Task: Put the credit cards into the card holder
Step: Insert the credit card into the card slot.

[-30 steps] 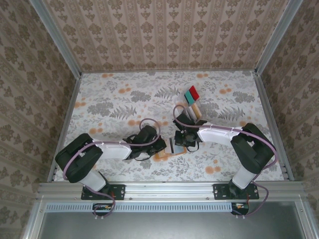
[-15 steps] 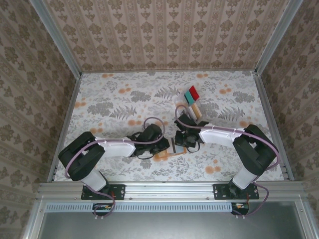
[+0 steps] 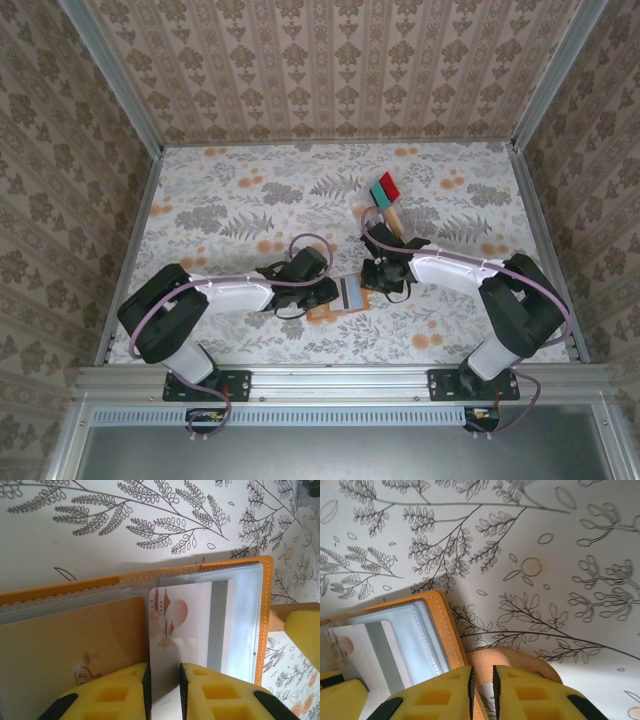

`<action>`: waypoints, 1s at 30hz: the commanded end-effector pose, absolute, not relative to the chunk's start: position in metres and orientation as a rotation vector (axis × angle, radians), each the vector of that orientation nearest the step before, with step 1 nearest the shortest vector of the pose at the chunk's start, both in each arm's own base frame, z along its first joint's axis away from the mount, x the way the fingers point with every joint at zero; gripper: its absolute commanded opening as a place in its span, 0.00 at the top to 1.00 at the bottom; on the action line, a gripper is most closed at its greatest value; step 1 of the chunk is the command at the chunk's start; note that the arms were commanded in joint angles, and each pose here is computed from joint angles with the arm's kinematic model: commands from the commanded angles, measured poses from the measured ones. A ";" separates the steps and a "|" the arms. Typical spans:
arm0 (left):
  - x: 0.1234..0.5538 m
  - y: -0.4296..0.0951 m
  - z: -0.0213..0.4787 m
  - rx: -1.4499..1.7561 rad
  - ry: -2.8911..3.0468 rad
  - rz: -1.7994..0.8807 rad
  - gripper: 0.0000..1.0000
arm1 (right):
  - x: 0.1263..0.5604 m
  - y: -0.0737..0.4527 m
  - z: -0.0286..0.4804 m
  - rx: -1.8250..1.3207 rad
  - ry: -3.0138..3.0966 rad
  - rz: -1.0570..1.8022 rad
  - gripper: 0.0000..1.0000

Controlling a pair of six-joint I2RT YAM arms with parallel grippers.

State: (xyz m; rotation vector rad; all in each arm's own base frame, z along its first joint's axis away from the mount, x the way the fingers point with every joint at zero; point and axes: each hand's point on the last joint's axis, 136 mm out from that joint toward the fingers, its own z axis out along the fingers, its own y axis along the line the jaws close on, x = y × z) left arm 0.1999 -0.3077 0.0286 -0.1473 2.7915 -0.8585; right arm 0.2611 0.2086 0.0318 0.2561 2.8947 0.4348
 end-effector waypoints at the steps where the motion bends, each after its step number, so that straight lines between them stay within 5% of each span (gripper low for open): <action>1: 0.193 -0.299 0.019 -0.078 2.848 -0.739 0.76 | 0.249 0.214 0.019 0.224 2.951 0.465 0.82; 16: 0.193 -0.336 0.026 0.026 2.863 -0.904 0.63 | 0.236 0.219 0.005 0.219 2.994 0.486 0.88; 30: 0.190 -0.345 0.032 0.107 2.859 -0.930 0.69 | 0.234 0.222 0.006 0.244 2.979 0.530 0.90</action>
